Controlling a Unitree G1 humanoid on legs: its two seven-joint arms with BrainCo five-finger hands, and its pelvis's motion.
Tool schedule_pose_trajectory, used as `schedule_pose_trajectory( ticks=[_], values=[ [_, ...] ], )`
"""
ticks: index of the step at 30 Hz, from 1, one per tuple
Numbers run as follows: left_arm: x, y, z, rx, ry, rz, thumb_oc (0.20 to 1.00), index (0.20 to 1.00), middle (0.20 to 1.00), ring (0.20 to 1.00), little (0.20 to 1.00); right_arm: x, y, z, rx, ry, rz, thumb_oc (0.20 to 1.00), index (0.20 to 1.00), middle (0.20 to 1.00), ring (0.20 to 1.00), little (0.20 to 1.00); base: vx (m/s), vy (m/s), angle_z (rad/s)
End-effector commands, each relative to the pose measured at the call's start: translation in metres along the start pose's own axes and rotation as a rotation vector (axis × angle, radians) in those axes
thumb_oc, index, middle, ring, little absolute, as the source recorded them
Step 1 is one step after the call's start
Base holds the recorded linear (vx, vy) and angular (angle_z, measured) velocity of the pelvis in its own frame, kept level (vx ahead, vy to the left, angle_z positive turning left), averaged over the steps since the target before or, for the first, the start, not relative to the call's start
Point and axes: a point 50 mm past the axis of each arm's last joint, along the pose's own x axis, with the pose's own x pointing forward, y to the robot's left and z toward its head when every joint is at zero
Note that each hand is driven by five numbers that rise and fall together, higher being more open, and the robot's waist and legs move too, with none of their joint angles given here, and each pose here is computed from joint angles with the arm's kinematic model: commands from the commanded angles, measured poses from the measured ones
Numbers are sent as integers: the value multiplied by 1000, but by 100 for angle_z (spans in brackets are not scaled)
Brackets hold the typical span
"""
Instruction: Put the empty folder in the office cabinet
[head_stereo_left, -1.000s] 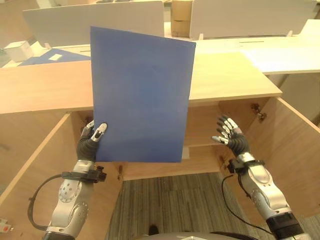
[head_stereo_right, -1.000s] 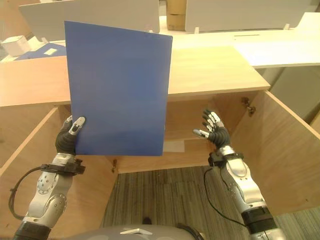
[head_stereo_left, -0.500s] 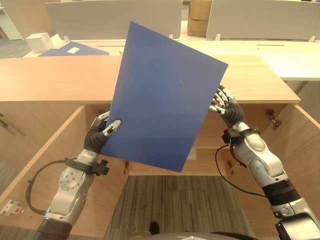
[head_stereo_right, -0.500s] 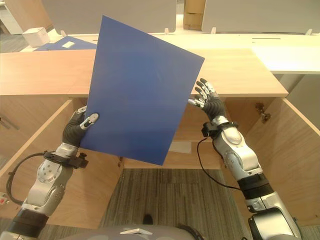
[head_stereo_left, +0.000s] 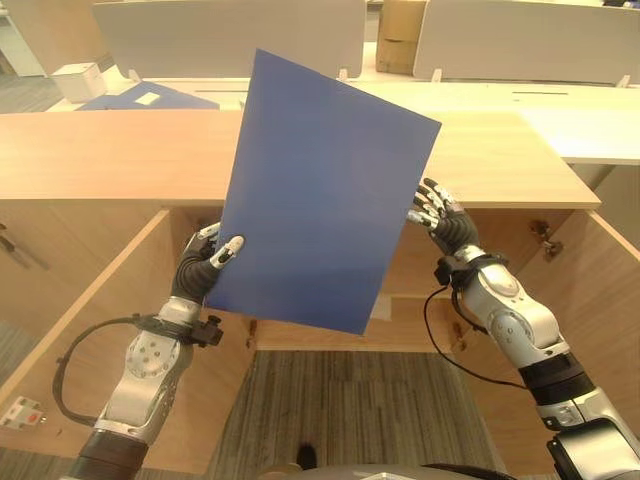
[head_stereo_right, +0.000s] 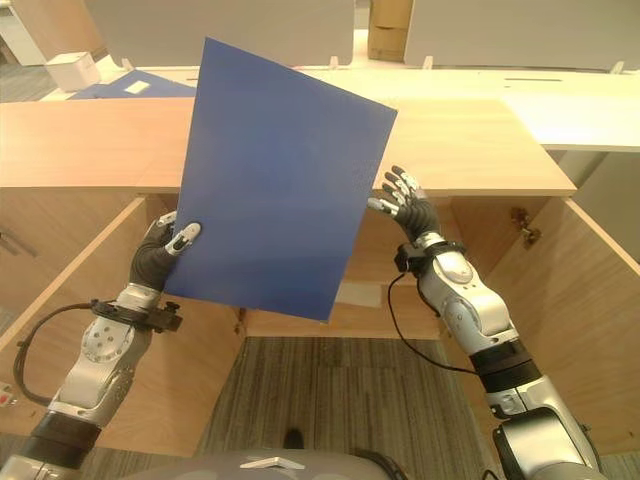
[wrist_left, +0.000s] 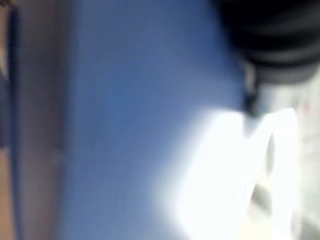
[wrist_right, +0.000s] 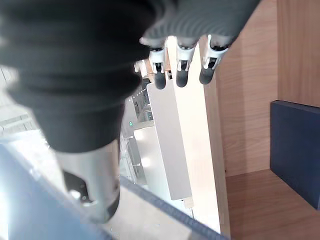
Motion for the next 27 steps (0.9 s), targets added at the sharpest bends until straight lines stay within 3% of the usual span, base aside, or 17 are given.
schedule_pose_trajectory(
  ticks=[1,13,22,27],
  values=[
    [23,12,28,142,-162,-14,200,200,200,200,200,19,26,37,-14,-141,117,1000,1000,1000,1000,1000,0,0,0],
    [22,12,28,130,-164,-38,200,200,200,200,200,14,28,29,19,-112,163,1000,1000,1000,1000,1000,0,0,0],
    [29,-18,13,-9,-121,-181,200,200,200,200,200,22,54,29,75,-111,247,1000,1000,1000,1000,1000,0,0,0],
    [27,-28,6,-109,-111,-167,200,200,200,200,200,23,60,29,89,-113,256,1000,1000,1000,1000,1000,0,0,0]
  ],
)
